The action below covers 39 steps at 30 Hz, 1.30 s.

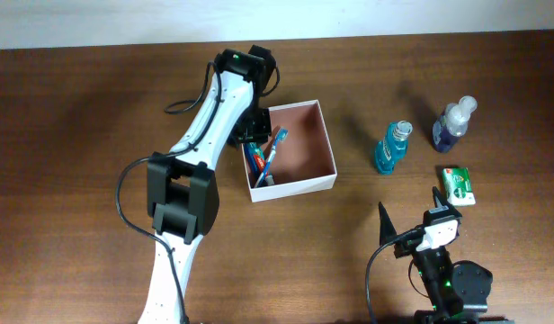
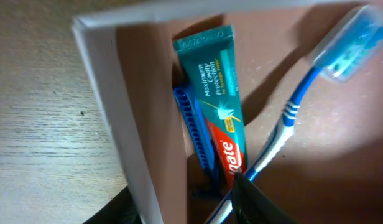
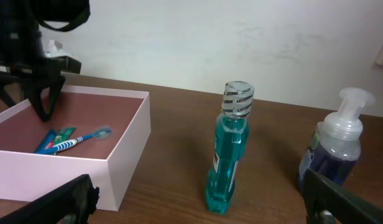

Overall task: Pack container
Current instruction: 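Raise the left gripper and move it back to the left side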

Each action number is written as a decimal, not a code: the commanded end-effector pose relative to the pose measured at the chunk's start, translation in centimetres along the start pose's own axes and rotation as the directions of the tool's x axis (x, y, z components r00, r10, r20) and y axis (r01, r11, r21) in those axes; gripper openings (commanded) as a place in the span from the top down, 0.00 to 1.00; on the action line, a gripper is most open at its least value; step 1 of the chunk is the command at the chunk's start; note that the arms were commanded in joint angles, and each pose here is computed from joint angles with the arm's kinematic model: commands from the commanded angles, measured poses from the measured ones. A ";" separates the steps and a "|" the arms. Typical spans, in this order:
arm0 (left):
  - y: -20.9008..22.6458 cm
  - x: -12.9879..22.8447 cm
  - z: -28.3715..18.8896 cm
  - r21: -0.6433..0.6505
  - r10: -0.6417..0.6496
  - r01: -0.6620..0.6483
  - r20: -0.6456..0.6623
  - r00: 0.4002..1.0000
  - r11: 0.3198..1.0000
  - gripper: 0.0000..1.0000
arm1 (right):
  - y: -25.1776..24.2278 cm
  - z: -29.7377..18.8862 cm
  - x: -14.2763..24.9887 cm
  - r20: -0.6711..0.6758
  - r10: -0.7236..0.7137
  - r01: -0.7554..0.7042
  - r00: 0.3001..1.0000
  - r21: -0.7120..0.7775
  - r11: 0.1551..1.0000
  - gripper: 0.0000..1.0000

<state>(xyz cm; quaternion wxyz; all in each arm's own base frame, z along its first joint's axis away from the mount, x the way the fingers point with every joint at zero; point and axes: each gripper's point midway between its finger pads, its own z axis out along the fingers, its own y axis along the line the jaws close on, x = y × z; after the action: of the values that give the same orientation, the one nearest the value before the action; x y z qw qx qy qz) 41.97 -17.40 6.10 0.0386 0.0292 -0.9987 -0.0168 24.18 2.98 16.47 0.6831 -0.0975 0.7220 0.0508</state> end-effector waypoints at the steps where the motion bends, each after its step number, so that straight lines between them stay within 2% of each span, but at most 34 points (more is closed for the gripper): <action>1: 0.4 0.2 -0.5 0.014 -0.013 0.013 0.001 1.000 1.000 0.62 | 0.0 0.0 0.3 -0.001 0.003 -0.003 1.000 0.005 1.000 0.02; 5: 0.2 -0.1 -0.5 0.018 -0.013 0.012 0.011 1.000 1.000 0.74 | 0.0 0.0 0.3 -0.001 0.004 -0.004 1.000 0.005 1.000 0.02; 9: 0.3 -0.4 -0.5 0.014 -0.005 0.005 0.026 1.000 1.000 0.93 | 0.0 0.0 0.3 -0.001 0.003 -0.003 1.000 0.005 1.000 0.02; 12: 0.7 -0.7 -0.5 -0.008 0.001 -0.001 0.040 0.999 1.000 0.99 | 0.0 0.0 0.3 -0.001 0.003 -0.003 1.000 0.005 1.000 0.02; 23: 1.0 -1.3 -0.6 -0.030 0.112 -0.110 0.065 0.992 0.993 0.99 | 0.0 0.0 0.3 -0.001 0.003 -0.003 1.000 0.005 1.000 0.02; 34: 1.5 -1.5 -0.6 -0.030 0.114 -0.112 0.063 0.991 0.993 0.99 | 0.0 0.0 0.3 -0.001 0.004 -0.004 1.000 0.005 1.000 0.02; 35: 1.5 -1.5 -0.6 -0.030 0.114 -0.112 0.063 0.991 0.993 0.98 | 0.0 0.0 0.3 -0.001 0.003 -0.003 1.000 0.005 1.000 0.02; 37: 1.5 -1.5 -0.6 -0.030 0.114 -0.112 0.063 0.991 0.993 0.85 | 0.0 0.0 0.3 -0.001 0.003 -0.003 1.000 0.005 1.000 0.02; 39: 1.5 -1.5 -0.6 -0.030 0.114 -0.112 0.062 0.992 0.993 0.80 | 0.0 0.0 0.3 -0.001 0.003 -0.003 1.000 0.005 1.000 0.02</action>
<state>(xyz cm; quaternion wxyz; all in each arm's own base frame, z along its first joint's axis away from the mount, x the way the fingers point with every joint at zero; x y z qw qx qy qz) 43.06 -16.68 5.62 0.0219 -0.0259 -0.9992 -0.0210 24.18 2.98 16.46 0.6830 -0.0979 0.7221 0.0505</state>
